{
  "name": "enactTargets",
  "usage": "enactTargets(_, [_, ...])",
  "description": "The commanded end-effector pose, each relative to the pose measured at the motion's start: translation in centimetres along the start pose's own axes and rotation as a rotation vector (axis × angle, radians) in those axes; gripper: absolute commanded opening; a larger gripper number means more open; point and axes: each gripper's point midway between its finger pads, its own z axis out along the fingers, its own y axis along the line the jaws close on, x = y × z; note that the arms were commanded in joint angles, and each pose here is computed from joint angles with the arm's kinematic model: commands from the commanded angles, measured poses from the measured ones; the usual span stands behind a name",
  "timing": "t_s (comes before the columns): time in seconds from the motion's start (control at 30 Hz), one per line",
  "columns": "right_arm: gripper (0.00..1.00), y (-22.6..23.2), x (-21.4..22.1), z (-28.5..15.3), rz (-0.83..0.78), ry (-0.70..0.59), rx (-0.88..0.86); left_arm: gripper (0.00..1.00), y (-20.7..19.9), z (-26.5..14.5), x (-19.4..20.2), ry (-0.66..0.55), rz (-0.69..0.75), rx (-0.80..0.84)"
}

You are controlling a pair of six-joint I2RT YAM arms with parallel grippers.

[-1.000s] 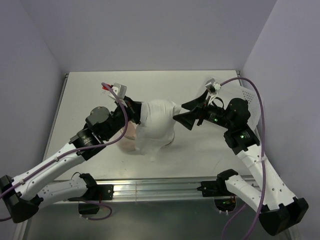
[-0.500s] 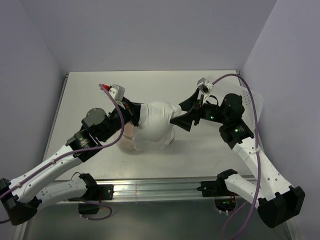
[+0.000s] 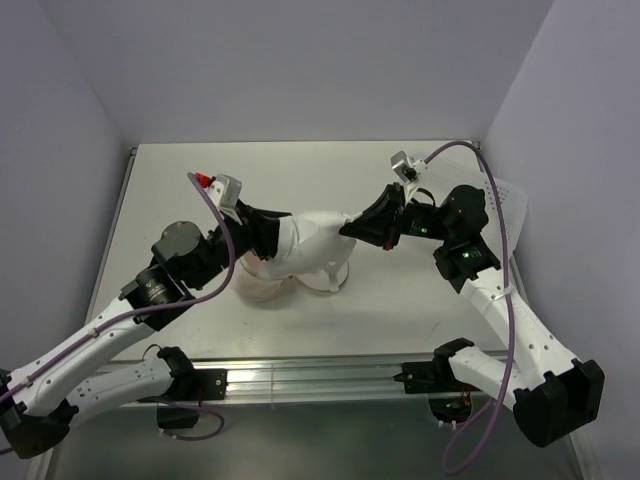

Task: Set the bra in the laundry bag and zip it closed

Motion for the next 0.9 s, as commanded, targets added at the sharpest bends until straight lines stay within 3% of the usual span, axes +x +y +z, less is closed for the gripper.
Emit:
enactTargets(0.0, [0.0,0.9,-1.5,0.0,-0.039,-0.037,-0.054,0.48,-0.6,-1.7,-0.1,0.015,-0.001,0.025])
enactTargets(0.07, [0.0,0.9,-1.2,0.1,0.012,-0.031,-0.073,0.52,-0.6,-2.2,-0.1,0.013,-0.009,0.024])
enactTargets(0.2, [0.0,0.7,-0.7,0.2,0.049,-0.024,-0.091,0.74,-1.2,-3.5,-1.3,-0.025,-0.02,0.043])
enactTargets(0.5, [0.0,0.0,0.2,-0.1,0.068,-0.003,-0.056,0.97,-1.1,-6.8,-4.6,-0.124,-0.032,0.013])
enactTargets(0.87, [0.0,0.6,0.7,-0.3,0.06,0.003,-0.068,0.99,-4.0,-6.6,-3.8,-0.116,-0.055,0.196])
